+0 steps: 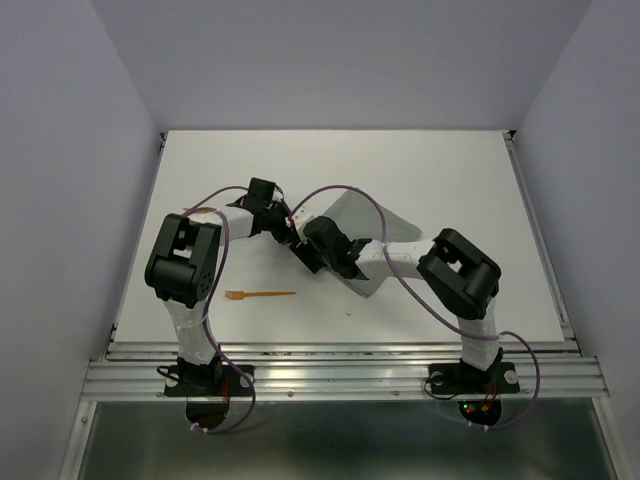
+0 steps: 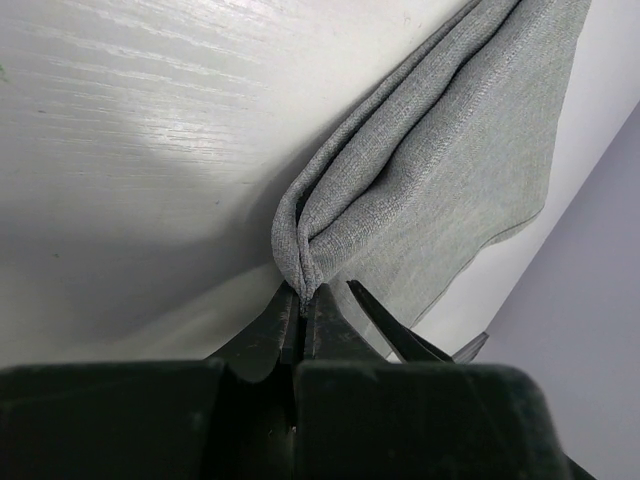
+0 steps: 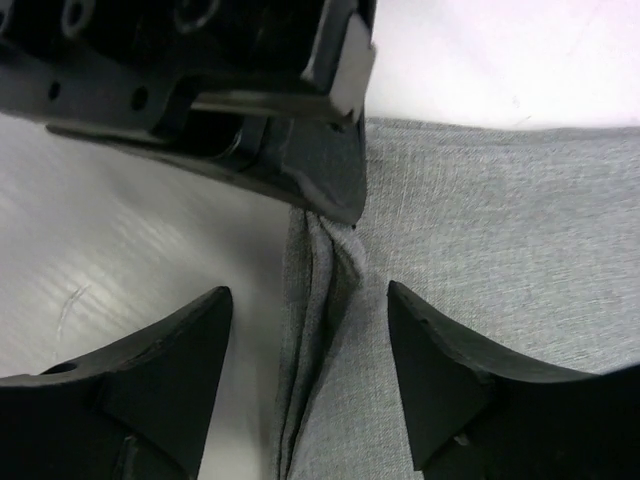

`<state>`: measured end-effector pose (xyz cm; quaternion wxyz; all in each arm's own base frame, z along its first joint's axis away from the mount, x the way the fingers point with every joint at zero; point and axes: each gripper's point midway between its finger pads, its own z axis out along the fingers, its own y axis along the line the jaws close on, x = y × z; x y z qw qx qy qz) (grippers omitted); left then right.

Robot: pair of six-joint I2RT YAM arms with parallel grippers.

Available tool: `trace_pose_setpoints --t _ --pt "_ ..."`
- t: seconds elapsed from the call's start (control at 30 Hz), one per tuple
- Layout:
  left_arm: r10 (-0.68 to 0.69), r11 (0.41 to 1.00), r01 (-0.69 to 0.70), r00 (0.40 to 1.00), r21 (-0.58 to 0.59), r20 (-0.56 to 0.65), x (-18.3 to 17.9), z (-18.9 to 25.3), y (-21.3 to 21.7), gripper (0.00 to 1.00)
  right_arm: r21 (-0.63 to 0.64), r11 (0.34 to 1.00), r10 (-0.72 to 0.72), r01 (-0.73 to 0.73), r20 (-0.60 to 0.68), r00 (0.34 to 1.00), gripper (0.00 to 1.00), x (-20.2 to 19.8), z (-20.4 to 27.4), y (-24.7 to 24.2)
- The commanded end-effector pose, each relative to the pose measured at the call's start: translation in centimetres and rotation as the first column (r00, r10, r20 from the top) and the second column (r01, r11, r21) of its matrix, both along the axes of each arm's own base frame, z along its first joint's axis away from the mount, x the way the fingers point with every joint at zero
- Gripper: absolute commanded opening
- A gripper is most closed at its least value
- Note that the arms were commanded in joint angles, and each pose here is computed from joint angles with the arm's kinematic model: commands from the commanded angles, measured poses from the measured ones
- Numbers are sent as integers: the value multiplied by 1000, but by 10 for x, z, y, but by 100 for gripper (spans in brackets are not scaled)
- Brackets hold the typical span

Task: Fold the napkin into a case and place the utensils inside
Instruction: Pick up the upper triangle-folded napkin from the center of the board.

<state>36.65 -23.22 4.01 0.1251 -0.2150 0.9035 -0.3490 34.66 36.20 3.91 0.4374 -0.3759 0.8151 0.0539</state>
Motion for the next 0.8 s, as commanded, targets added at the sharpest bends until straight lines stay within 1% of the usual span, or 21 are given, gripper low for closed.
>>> trace_pose_setpoints --t 0.0,0.03,0.13,0.17,0.23,0.27,0.33,0.37,0.47,0.5,0.53,0.57,0.6,0.63,0.67,0.7,0.73,0.77 --pt "6 999 -3 996 -37 88 12 40 -3 0 84 995 -57 46 139 989 67 26 31 14" --pt "6 999 -3 996 -39 87 12 40 -3 0 82 995 -70 59 143 987 60 27 27 13" --pt "5 999 -1 996 -41 85 11 40 -3 0 93 993 -82 68 161 983 51 33 26 15" --pt "4 999 -1 996 -41 87 11 41 -2 0 84 994 -82 70 156 984 38 33 20 16" --pt "3 999 0 996 -40 85 10 40 -2 0 87 994 -73 60 150 986 25 33 18 19" --pt "3 999 0 997 -39 84 10 39 -2 0 90 994 -69 56 149 986 13 33 18 21" --pt "8 999 -5 997 -36 82 9 38 1 0 107 994 -50 35 141 989 2 31 22 25" --pt "9 999 -6 997 -35 83 9 38 2 0 117 993 -51 35 133 990 1 29 22 25" --pt "12 999 -9 996 -33 86 9 38 6 0 165 986 -13 -4 106 994 1 20 31 33" --pt "13 999 -10 996 -32 86 10 37 7 3 171 985 -9 -7 87 996 1 20 31 31" --pt "13 999 -10 995 -30 94 11 39 9 11 197 980 12 -24 60 998 1 18 34 33" --pt "14 999 -11 995 -30 99 11 40 10 16 208 977 30 -38 43 999 1 15 36 37" --pt "16 1000 -13 994 -28 111 13 43 12 28 217 975 45 -47 12 999 1 15 36 37" --pt "14 1000 -11 993 -25 116 13 44 13 30 226 973 43 -40 -8 999 1 18 36 34" --pt "14 1000 -11 992 -25 124 14 46 14 35 242 969 49 -40 -31 998 1 18 37 34" --pt "11 1000 -8 992 -21 125 13 48 14 42 253 966 77 -60 -59 995 1 13 37 38" --pt "9 1000 -8 994 -12 113 11 46 16 46 264 963 67 -45 -77 995 1 21 38 31" --pt "4 1000 -3 993 -6 119 12 47 17 47 292 956 52 -17 -113 992 1 23 39 30"
